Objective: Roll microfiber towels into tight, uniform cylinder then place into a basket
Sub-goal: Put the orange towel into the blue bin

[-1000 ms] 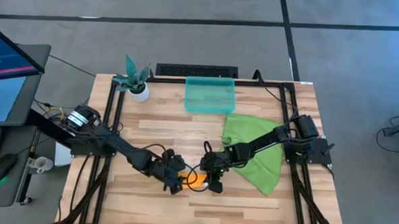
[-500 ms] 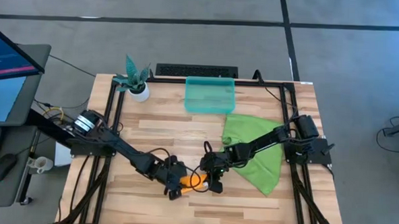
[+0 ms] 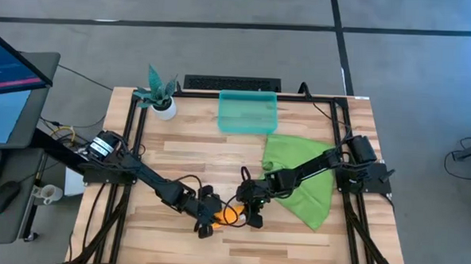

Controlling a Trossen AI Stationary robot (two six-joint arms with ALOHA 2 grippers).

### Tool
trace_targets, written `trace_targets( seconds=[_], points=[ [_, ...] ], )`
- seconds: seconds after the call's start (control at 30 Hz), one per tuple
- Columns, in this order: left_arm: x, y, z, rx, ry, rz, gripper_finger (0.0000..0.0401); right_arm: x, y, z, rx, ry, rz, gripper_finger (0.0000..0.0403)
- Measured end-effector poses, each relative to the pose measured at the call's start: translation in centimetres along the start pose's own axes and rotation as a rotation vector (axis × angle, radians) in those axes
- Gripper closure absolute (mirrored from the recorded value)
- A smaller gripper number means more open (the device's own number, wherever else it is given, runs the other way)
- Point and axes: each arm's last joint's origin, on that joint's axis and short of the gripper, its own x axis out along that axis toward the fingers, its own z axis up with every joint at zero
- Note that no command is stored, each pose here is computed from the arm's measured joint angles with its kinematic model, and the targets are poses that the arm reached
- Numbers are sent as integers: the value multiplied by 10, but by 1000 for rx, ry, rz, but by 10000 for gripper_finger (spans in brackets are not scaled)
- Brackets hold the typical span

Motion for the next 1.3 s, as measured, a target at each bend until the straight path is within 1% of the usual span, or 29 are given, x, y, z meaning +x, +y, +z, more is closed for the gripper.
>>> trace_targets(
  seconds=[0.1, 0.13, 0.27, 0.47, 0.73, 1.0, 1.1, 1.23, 1.3],
  points=[
    [1, 3, 2, 26, 12, -18, 374, 0, 0, 0, 0, -2, -7, 373],
    [1, 4, 3, 29, 20, -27, 381, 0, 0, 0, -1, -4, -12, 374],
    [-3, 10, 8, 70, 37, -61, 375, -1, 0, 1, -7, -10, -17, 374],
    [-19, 26, 22, 136, 26, -32, 381, -11, 2, 5, -51, -45, -52, 374],
    [-36, 54, 44, 202, -16, -3, 380, -30, -13, 14, -41, -61, -93, 374],
    [-55, 93, 68, 245, -85, 45, 381, -69, -29, 26, -67, -86, -154, 374],
    [-65, 111, 77, 251, -117, 71, 380, -88, -39, 31, -69, -106, -181, 374],
    [-81, 132, 88, 259, -165, 65, 379, -113, -58, 37, -66, -140, -224, 374],
    [-86, 145, 92, 278, -184, 93, 381, -126, -69, 40, -74, -158, -251, 374]
  ],
)
